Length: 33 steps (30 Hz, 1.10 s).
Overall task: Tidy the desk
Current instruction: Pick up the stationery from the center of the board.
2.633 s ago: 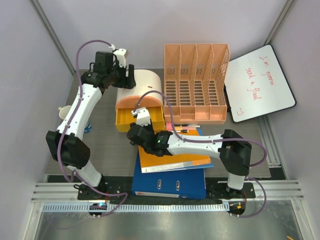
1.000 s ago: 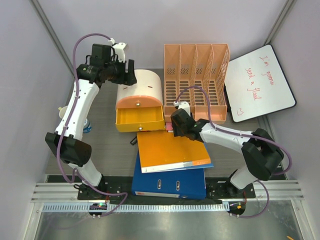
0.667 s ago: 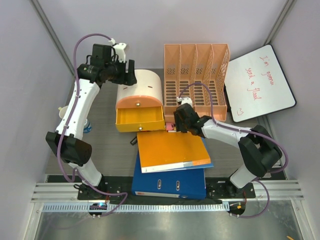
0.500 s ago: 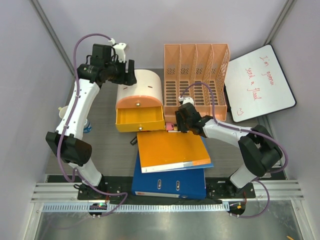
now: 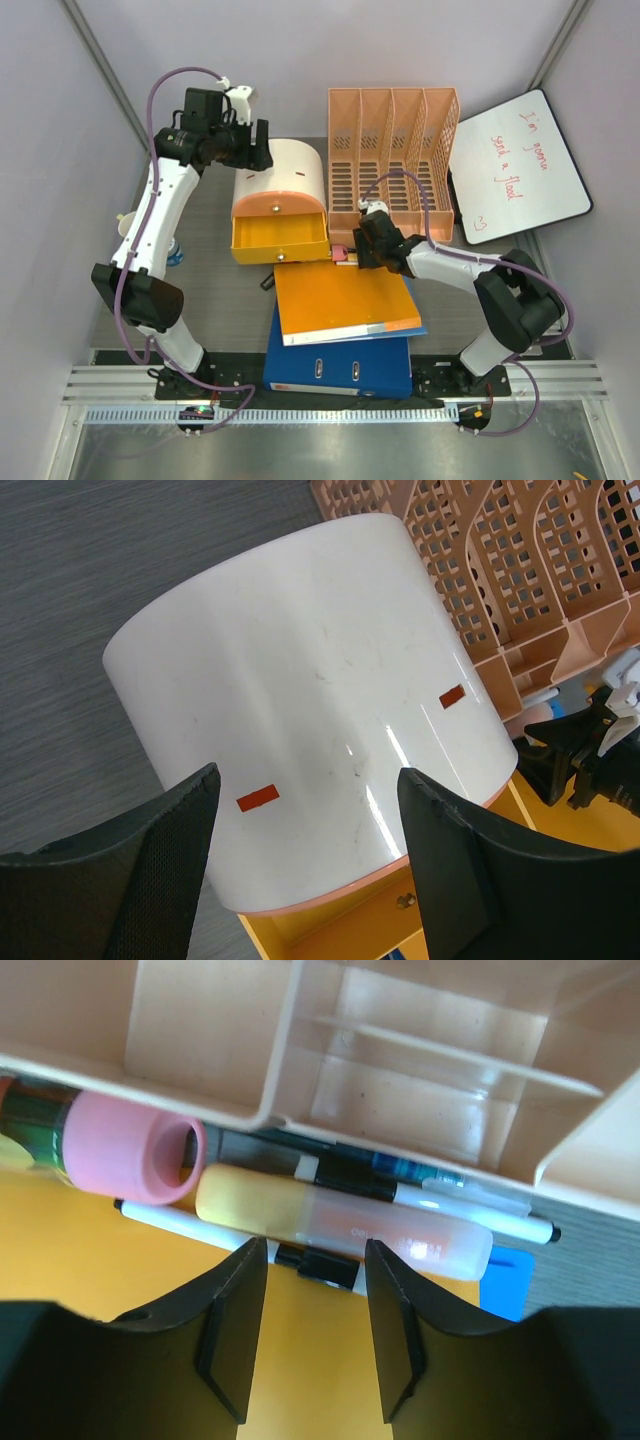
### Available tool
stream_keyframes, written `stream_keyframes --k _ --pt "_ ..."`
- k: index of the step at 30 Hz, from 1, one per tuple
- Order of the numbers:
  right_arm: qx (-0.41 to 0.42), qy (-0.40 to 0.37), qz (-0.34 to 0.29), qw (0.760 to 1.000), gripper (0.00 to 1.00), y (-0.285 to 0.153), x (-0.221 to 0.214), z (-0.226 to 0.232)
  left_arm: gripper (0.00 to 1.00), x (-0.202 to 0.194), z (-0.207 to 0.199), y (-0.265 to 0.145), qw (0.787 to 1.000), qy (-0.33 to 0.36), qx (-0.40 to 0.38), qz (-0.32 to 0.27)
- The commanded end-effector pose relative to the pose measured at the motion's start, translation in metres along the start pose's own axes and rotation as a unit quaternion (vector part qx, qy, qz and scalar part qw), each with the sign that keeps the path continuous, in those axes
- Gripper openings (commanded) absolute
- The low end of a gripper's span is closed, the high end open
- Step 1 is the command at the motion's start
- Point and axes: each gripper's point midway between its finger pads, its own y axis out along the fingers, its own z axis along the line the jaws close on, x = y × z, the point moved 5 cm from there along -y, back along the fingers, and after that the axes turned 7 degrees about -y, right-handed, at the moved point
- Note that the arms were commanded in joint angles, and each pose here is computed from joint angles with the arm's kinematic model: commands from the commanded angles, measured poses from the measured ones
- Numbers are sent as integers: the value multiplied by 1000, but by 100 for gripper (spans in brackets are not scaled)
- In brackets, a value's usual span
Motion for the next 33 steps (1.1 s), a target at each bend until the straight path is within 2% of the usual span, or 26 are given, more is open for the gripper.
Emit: stream_keyframes --k 1,7,13,17,22,26,33 --pt "3 -3 14 1000 48 -8 -11 -5 72 12 -5 -9 1000 10 -7 -28" --pt "-5 -7 30 1000 47 -5 -21 -11 72 14 -7 -12 999 12 -8 -32" --pt "15 9 -2 1000 45 -20 6 -5 72 13 -5 -10 999 13 -6 -29" --pt "18 1 1 1000 45 -21 7 -5 72 11 -5 -6 1000 10 -9 -25" --pt "71 -6 30 997 42 -14 -2 9 72 10 -5 -7 1000 12 -8 -26" --pt "114 -11 48 992 34 -15 -10 19 72 11 -3 -8 999 17 -3 -30" --pt "146 -14 54 988 34 -32 -17 23 72 10 -3 -8 999 16 -2 -29"
